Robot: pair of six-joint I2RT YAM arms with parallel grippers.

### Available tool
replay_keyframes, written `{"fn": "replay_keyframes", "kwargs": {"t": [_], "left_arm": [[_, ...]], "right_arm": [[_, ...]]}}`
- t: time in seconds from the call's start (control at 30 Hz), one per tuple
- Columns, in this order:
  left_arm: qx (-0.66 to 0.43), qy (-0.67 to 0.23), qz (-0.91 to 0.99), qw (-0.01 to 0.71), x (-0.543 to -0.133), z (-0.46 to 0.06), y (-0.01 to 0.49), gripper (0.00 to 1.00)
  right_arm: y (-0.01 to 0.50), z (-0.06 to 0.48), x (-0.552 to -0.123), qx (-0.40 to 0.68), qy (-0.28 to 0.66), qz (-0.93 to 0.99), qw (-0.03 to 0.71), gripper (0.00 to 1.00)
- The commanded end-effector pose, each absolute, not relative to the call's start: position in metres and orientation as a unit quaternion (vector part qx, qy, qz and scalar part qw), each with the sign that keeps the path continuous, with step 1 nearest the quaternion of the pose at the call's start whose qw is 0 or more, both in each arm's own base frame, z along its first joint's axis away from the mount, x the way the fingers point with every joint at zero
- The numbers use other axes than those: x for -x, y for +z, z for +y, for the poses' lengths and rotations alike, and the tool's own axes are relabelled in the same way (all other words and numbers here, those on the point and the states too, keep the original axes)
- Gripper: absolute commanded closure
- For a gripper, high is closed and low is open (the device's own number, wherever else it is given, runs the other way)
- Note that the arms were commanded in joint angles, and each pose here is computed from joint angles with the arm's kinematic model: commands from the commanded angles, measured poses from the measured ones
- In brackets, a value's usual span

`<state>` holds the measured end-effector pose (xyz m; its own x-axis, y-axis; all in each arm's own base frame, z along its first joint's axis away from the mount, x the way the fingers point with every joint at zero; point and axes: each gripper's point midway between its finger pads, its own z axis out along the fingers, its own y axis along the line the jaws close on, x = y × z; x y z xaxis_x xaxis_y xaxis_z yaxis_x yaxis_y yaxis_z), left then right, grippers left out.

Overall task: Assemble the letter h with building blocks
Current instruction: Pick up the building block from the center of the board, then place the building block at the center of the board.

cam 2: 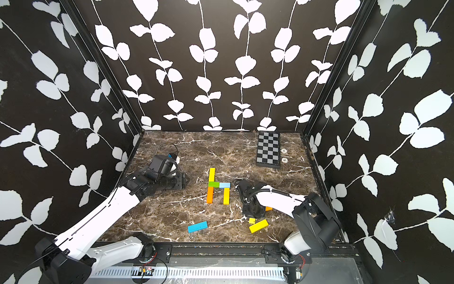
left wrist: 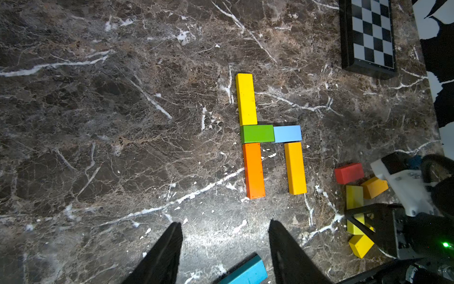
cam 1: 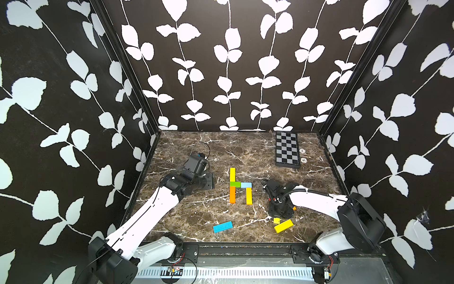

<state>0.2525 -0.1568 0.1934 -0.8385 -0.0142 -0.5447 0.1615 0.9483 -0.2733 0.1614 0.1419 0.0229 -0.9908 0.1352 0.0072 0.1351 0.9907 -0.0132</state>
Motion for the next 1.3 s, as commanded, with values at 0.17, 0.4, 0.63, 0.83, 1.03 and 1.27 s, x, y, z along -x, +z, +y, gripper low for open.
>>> {"fn": "replay_keyframes", "kwargs": {"t": [0.17, 0.4, 0.63, 0.83, 1.03, 1.27], "left_arm": [[-0.028, -0.155, 0.945, 0.285, -0.256, -0.156, 0.193, 0.41], [-0.022, -0.141, 0.952, 0.271, -0.256, -0.152, 0.189, 0.41], [-0.019, -0.137, 0.954, 0.265, -0.254, -0.149, 0.186, 0.41], [-0.018, -0.140, 0.955, 0.261, -0.254, -0.150, 0.181, 0.42], [-0.017, -0.138, 0.956, 0.257, -0.254, -0.150, 0.176, 0.41], [-0.015, -0.139, 0.958, 0.252, -0.254, -0.151, 0.171, 0.41]], "right_arm": [[0.105, 0.146, -0.220, -0.021, 0.018, -0.997, -0.072, 0.76], [0.088, 0.173, -0.318, -0.030, 0.009, -0.998, -0.053, 0.80], [0.062, 0.198, -0.364, -0.032, 0.003, -0.998, -0.048, 0.81], [0.041, 0.203, -0.366, -0.029, -0.001, -0.999, -0.037, 0.80], [0.029, 0.201, -0.363, -0.026, 0.006, -0.999, -0.025, 0.79], [0.021, 0.203, -0.369, -0.007, 0.008, -1.000, -0.030, 0.68]]}}
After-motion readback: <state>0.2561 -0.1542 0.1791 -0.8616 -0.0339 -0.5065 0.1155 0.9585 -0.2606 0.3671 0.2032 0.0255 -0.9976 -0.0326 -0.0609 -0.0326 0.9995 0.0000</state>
